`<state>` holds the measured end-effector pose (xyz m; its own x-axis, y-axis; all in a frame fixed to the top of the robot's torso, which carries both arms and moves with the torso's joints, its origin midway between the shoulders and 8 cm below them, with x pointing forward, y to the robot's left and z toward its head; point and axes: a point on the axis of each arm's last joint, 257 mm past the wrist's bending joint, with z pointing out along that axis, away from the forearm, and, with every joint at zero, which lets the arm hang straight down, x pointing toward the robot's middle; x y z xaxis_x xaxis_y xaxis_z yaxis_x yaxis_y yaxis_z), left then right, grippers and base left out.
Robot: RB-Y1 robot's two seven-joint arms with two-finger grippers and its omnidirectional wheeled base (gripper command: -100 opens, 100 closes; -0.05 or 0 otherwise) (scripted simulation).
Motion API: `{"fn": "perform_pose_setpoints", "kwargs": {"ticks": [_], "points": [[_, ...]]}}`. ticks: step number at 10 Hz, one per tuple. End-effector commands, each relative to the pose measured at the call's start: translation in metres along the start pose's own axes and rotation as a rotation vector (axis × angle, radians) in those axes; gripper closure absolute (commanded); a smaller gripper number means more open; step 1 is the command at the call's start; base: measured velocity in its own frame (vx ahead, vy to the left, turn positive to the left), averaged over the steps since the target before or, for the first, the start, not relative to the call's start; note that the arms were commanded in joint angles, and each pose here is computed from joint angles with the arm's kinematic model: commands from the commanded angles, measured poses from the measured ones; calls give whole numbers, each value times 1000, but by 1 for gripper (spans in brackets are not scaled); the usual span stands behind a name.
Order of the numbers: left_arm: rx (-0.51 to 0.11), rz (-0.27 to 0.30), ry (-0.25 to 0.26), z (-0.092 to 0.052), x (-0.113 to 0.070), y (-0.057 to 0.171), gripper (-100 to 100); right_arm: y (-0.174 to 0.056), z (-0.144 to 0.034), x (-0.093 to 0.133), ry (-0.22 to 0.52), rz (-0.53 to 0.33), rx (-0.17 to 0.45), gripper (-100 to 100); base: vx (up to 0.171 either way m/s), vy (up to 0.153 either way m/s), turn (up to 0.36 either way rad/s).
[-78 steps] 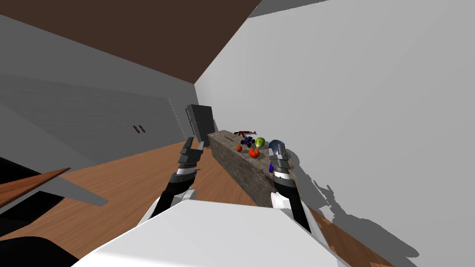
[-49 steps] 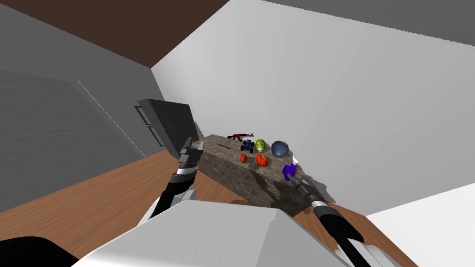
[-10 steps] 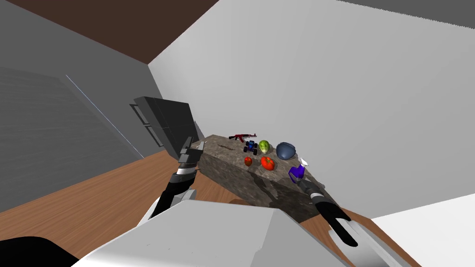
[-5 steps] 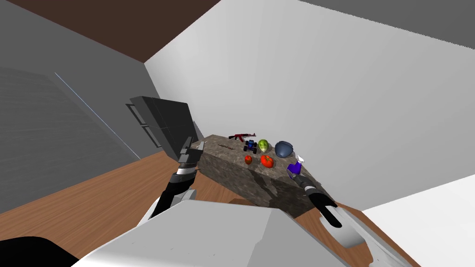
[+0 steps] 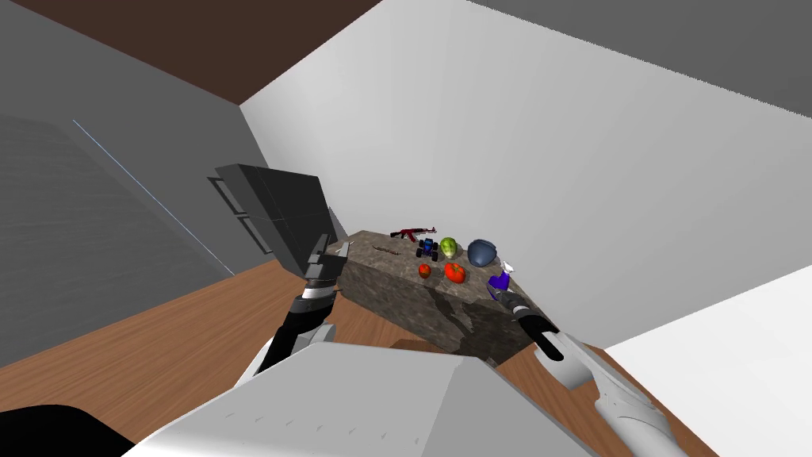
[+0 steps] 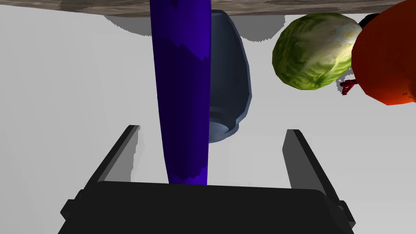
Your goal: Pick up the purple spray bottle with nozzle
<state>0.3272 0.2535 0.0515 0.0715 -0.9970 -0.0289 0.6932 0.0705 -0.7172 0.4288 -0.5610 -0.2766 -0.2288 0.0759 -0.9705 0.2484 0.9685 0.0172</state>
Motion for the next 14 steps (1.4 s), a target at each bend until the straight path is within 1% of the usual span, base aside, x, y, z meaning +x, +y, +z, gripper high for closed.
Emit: {"fn": "perform_pose_setpoints", "kwargs": {"ticks": [1, 2, 3, 4, 5, 6, 7, 8, 9, 13, 14], "points": [[0, 0, 0, 0, 0, 0, 0, -3, 10, -6, -3, 1, 2, -100, -41, 39, -43], [0, 0, 0, 0, 0, 0, 0, -2, 21, -13, -3, -12, -12, -100, -57, 45, -72], [0, 0, 0, 0, 0, 0, 0, -5, 27, -16, -7, -7, -2, -100, -48, 36, -49], [0, 0, 0, 0, 0, 0, 0, -4, 36, -23, -5, -22, -15, -100, -50, 37, -77], [0, 0, 0, 0, 0, 0, 0, -8, 43, -28, -12, -16, -5, -100, -46, 43, -36], [0, 0, 0, 0, 0, 0, 0, -8, 51, -36, -12, -33, -16, -100, -60, 47, -78], [0, 0, 0, 0, 0, 0, 0, -12, 59, -42, -19, -25, -2, -100, -48, 34, -39], [0, 0, 0, 0, 0, 0, 0, -9, 55, -39, -16, -27, -8, -100, -15, 11, -1], [0, 0, 0, 0, 0, 0, 0, -9, 55, -39, -16, -26, -7, 100, 0, 0, 0], [0, 0, 0, 0, 0, 0, 0, -9, 55, -40, -17, -25, -7, 100, 0, 0, 0], [0, 0, 0, 0, 0, 0, 0, -9, 55, -40, -17, -26, -7, 0, 0, 0, 0]]}}
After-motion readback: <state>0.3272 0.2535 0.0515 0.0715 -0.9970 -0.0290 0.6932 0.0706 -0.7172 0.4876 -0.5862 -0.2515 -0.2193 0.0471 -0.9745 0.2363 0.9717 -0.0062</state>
